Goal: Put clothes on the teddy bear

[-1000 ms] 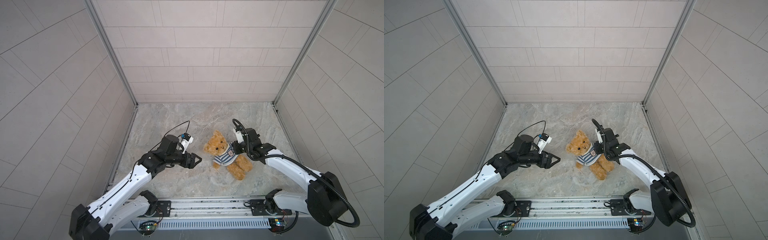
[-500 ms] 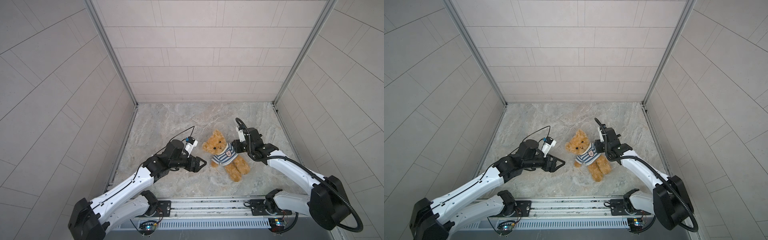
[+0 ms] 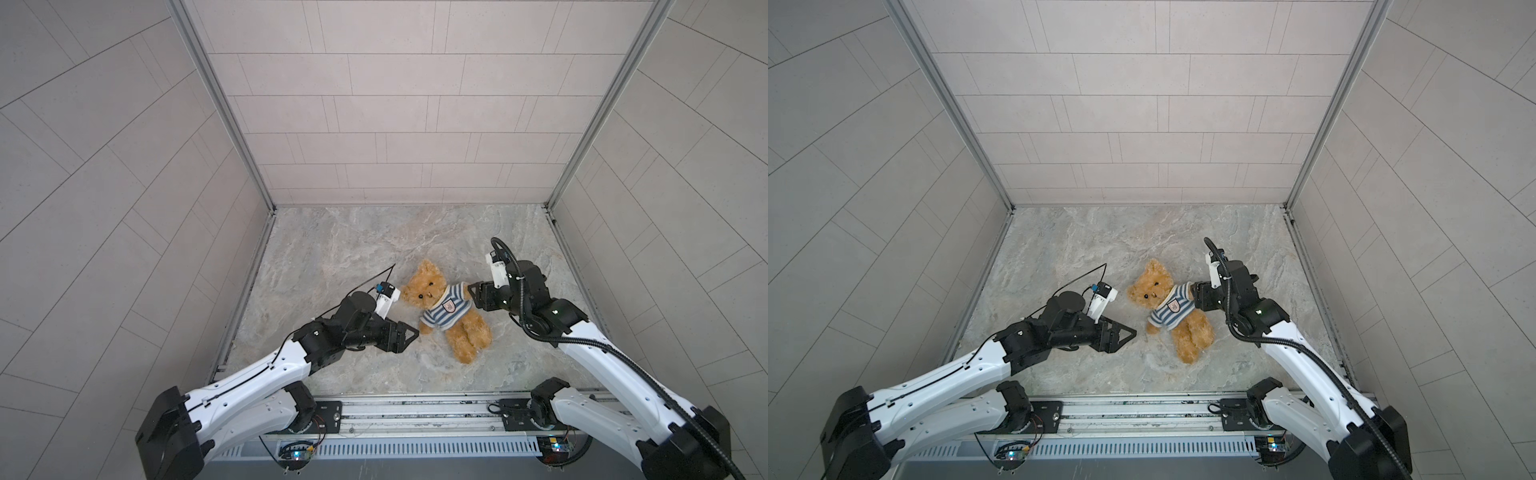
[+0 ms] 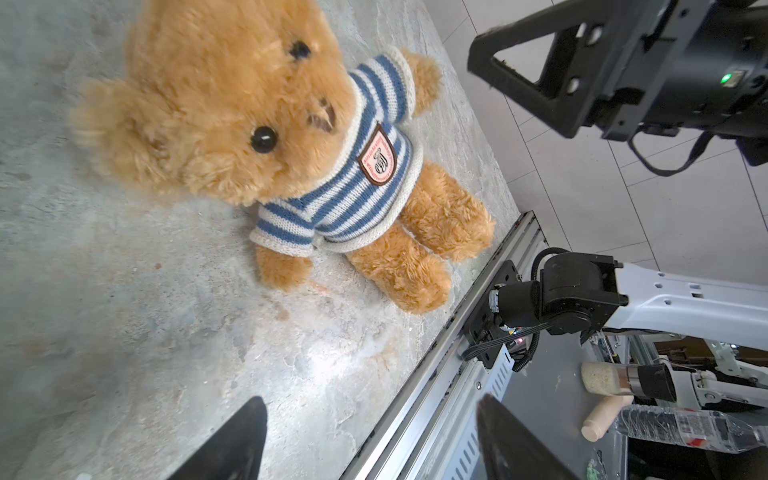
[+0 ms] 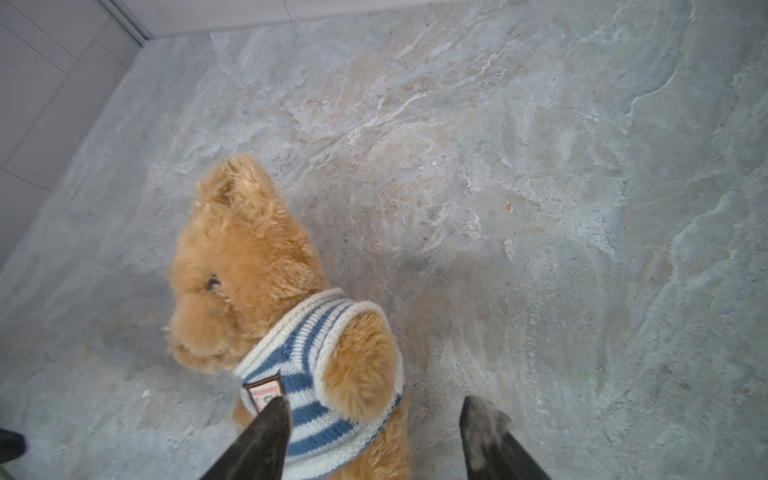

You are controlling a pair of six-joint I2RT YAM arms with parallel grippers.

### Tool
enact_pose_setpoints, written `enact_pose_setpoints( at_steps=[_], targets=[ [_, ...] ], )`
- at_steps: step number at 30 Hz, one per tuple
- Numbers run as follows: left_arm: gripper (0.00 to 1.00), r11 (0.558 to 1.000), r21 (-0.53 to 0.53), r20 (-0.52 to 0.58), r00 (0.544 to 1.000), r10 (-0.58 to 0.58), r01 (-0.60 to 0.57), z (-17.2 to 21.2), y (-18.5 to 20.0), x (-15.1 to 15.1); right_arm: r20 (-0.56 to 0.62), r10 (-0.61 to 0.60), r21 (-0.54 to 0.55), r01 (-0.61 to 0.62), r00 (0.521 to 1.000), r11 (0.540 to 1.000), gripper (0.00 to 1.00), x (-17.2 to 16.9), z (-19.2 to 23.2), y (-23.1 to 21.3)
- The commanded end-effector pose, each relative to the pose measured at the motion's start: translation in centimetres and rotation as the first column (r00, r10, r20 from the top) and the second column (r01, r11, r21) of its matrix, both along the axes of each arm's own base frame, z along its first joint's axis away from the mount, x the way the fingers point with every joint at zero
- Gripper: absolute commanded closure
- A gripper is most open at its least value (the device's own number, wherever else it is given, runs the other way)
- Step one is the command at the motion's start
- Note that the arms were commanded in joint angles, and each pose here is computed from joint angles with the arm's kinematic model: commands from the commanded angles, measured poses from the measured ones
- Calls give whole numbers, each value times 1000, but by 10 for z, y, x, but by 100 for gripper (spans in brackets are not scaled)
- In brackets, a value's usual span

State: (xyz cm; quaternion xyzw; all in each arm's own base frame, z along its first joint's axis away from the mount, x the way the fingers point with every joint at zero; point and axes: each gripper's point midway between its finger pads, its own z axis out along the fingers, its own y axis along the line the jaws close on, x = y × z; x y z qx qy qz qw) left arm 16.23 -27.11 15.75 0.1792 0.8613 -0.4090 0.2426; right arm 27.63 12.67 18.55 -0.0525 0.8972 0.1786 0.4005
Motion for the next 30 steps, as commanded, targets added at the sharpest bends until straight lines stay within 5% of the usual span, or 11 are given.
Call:
enact_pose_setpoints(
  at_steps=[1, 9, 18, 30],
  targets=[
    [18, 997, -65, -4, 999, 44, -44, 1, -15, 5, -69, 22, 81, -16, 997, 997, 31, -31, -7, 2],
    [24, 987, -101, -83, 990, 118, -126, -22, -51, 9, -157, 68, 209, -34, 985, 977, 29, -70, -40, 12],
    [23, 982, -84, -147, 977, 156, -169, -52, -83, 15, -236, 83, 147, -49, 968, 988, 33, -71, -77, 18],
    [27, 989, 5, -193, 971, 144, -145, -88, -114, 16, -243, -9, 70, 27, 970, 997, 75, -57, -109, 6]
  ],
)
